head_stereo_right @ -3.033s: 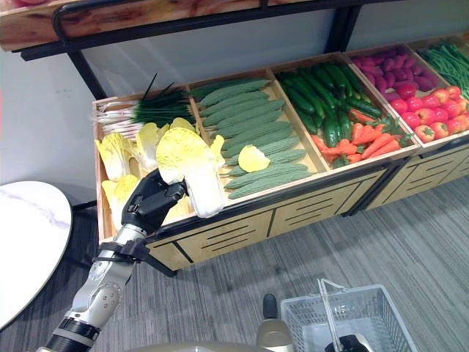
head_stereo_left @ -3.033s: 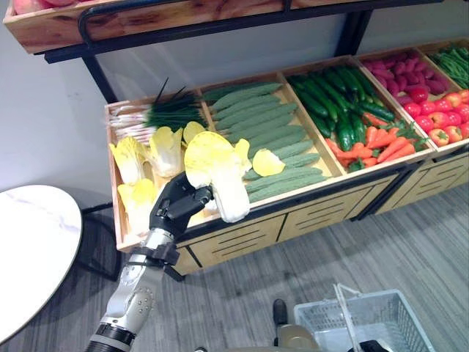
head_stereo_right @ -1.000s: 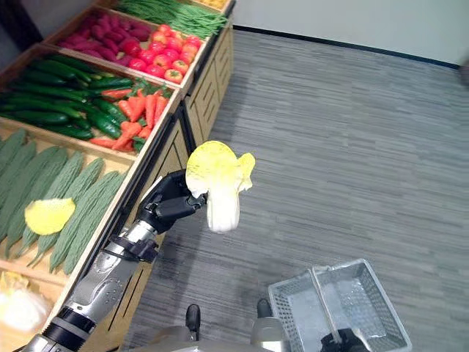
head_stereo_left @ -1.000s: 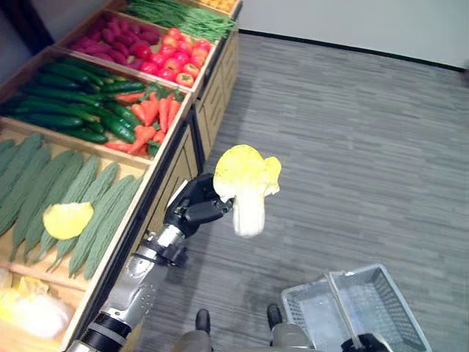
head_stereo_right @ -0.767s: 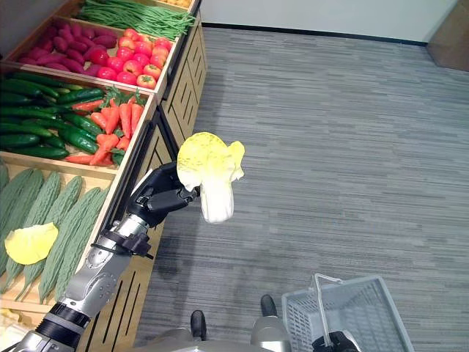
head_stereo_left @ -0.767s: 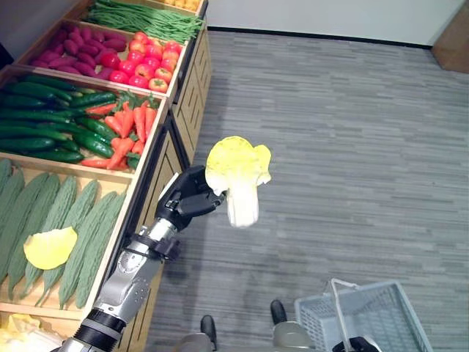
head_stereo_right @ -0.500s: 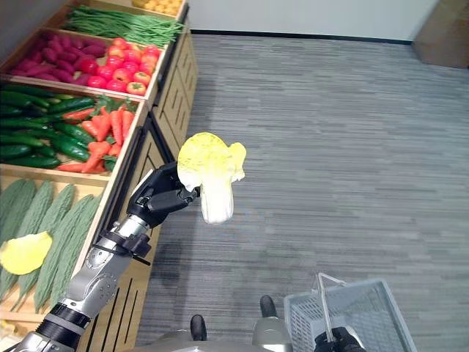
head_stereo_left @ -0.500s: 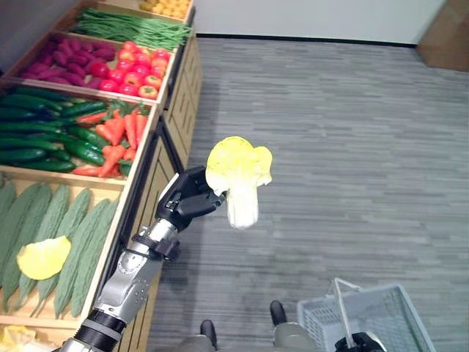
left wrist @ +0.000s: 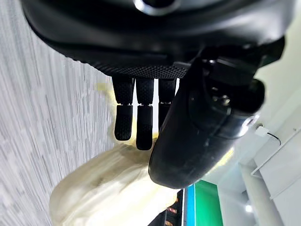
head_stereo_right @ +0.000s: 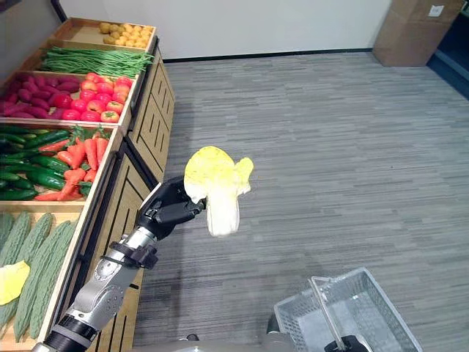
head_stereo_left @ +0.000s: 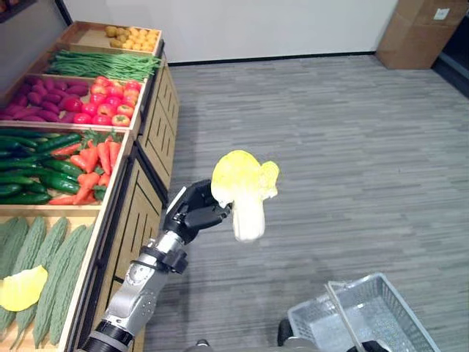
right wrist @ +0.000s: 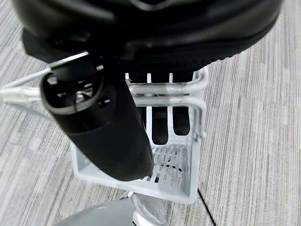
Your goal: Get the vegetables into the basket
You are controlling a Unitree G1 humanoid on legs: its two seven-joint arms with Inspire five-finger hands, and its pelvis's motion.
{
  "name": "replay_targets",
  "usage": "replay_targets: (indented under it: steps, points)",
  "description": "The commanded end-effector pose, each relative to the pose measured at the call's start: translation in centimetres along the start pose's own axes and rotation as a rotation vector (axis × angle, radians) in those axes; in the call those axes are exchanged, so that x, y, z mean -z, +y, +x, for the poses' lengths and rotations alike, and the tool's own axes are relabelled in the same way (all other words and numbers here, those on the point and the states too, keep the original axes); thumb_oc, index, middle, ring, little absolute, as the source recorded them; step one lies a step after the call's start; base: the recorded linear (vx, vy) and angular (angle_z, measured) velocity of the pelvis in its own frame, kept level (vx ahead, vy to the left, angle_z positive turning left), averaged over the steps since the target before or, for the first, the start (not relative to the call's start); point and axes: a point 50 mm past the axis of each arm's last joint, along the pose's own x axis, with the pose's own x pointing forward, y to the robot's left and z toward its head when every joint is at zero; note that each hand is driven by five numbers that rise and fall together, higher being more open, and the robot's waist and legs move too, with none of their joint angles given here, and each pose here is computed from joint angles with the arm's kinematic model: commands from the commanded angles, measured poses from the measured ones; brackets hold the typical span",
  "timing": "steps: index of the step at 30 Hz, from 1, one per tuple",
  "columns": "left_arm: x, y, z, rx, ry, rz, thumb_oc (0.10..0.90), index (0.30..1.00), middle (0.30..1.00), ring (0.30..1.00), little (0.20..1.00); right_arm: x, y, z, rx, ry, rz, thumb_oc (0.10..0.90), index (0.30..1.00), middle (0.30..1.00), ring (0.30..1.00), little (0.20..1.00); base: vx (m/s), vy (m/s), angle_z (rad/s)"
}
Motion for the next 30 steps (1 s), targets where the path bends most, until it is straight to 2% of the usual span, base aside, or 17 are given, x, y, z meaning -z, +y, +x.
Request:
replay_targets:
  steps: [1,6,9,13,14,21,30]
  points:
    - [-5.3,0.3,1.1,0.035,-0.234,0.172,0.400,0.300,0.300,0.300,0.300,-1.2,-1.5,0.1,0.041,-0.060,-0.008,0.400,0.300,0.300,0.300,0.300,0.03,-0.112,0.13]
    - [-4.8,0.4,1.2,0.040,-0.199,0.185,0.400,0.300,0.300,0.300,0.300,-1.6,-3.5,0.2,0.086,-0.067,-0.045,0.400,0.300,0.300,0.300,0.300,0.03,-0.079,0.09]
    - [-5.5,-0.2,1.9,0.108,-0.196,0.240,0.400,0.300,0.300,0.300,0.300,-3.1,-7.9,-0.1,0.196,-0.101,-0.071,0.400,0.300,0.300,0.300,0.300,0.04,-0.048,0.02]
    - [-5.7,-0.7,2.3,0.145,-0.203,0.249,0.400,0.300,0.300,0.300,0.300,-4.2,-9.4,-0.3,0.234,-0.129,-0.086,0.400,0.300,0.300,0.300,0.300,0.00,0.000,0.00]
    - [-6.0,-1.2,2.6,0.182,-0.209,0.254,0.400,0.300,0.300,0.300,0.300,-5.7,-10.9,-0.6,0.270,-0.171,-0.103,0.400,0.300,0.300,0.300,0.300,0.00,0.000,0.00]
    - [-6.2,-3.4,3.5,0.349,-0.179,0.276,0.400,0.300,0.300,0.300,0.300,-14.2,-15.6,-2.8,0.413,-0.432,-0.181,0.400,0.300,0.300,0.300,0.300,0.01,0.011,-0.05]
    - [-6.9,-6.6,4.6,0.575,-0.173,0.314,0.400,0.300,0.300,0.300,0.300,-24.3,-18.2,-8.2,0.548,-0.760,-0.382,0.400,0.300,0.300,0.300,0.300,0.00,0.007,-0.09]
